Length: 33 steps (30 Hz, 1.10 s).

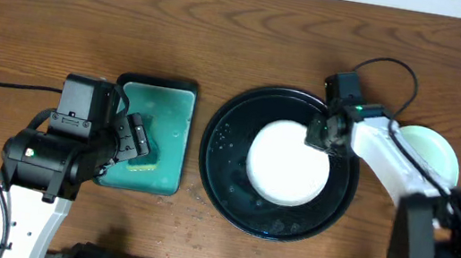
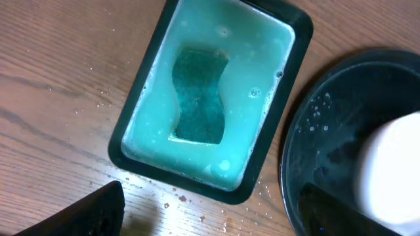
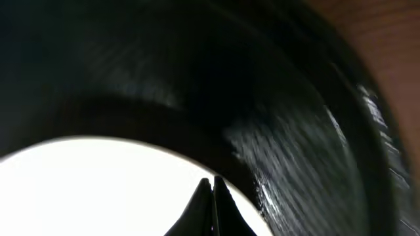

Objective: Clean dirty plates on tray and stack at the side
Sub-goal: 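Drag the white plate to the black tray center and grip its rim, right gripper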

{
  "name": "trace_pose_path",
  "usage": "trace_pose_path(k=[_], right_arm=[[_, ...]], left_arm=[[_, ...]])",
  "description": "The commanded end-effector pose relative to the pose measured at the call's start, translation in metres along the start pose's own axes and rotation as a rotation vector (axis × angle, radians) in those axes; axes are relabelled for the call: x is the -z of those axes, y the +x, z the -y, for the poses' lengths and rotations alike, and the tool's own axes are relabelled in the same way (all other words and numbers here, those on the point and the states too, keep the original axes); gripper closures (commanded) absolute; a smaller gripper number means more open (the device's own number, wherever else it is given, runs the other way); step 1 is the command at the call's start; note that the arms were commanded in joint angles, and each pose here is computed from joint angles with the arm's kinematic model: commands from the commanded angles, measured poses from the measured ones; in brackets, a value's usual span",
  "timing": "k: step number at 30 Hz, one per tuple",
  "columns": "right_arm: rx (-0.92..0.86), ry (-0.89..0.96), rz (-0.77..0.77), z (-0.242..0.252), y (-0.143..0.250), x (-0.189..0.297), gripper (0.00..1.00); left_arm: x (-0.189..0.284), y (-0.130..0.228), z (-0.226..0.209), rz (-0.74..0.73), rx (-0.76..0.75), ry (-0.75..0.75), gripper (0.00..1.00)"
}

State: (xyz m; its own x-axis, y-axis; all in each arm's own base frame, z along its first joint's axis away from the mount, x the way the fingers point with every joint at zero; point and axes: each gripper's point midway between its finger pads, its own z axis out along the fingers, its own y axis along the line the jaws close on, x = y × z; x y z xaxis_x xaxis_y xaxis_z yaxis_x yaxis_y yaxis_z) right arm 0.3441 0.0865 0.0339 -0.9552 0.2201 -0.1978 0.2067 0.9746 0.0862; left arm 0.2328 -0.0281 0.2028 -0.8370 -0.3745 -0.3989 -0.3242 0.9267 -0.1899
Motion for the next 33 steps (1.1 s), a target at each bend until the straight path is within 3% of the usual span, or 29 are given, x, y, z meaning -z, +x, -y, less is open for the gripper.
trace_pose_path(k=[1, 5, 6, 7, 9, 10, 15, 21, 26, 28, 31, 33], right_arm=[[0.158, -0.033, 0.063, -0.002, -0.002, 0.041, 0.99], [0.18, -0.014, 0.002, 0.004, 0.02, 0.054, 0.99], [0.248, -0.01, -0.004, 0.006, 0.022, 0.054, 0.9], [0.298, 0.007, 0.01, 0.008, 0.017, 0.053, 0.72], [0.377, 0.051, 0.055, 0.013, 0.005, 0.051, 0.49], [0.424, 0.052, 0.07, 0.012, 0.0, 0.049, 0.41], [0.626, 0.016, 0.197, -0.01, -0.034, 0.033, 0.27], [0.884, -0.07, 0.121, -0.026, -0.023, -0.01, 0.32], [0.893, -0.079, 0.018, -0.019, -0.005, -0.039, 0.41], [0.892, -0.101, -0.007, -0.02, 0.001, -0.043, 0.52], [0.887, -0.15, -0.026, -0.026, 0.008, -0.042, 0.99], [0.845, -0.172, -0.041, -0.028, 0.013, -0.039, 0.99]], left_arm=[[0.006, -0.006, 0.001, 0.02, 0.003, 0.004, 0.15], [0.006, -0.006, 0.001, 0.02, 0.003, 0.003, 0.15], [0.006, -0.006, 0.001, 0.02, 0.002, 0.003, 0.15], [0.006, -0.006, 0.001, 0.02, 0.003, 0.004, 0.15], [0.006, -0.006, 0.001, 0.02, 0.002, 0.003, 0.15], [0.006, -0.006, 0.001, 0.02, 0.003, 0.004, 0.15], [0.006, -0.006, 0.001, 0.02, 0.003, 0.004, 0.15], [0.006, -0.006, 0.001, 0.02, 0.003, 0.004, 0.15], [0.006, -0.006, 0.001, 0.02, 0.003, 0.004, 0.15], [0.006, -0.006, 0.001, 0.02, 0.002, 0.004, 0.15], [0.006, -0.006, 0.001, 0.02, 0.003, 0.004, 0.15], [0.006, -0.006, 0.001, 0.02, 0.003, 0.004, 0.15]])
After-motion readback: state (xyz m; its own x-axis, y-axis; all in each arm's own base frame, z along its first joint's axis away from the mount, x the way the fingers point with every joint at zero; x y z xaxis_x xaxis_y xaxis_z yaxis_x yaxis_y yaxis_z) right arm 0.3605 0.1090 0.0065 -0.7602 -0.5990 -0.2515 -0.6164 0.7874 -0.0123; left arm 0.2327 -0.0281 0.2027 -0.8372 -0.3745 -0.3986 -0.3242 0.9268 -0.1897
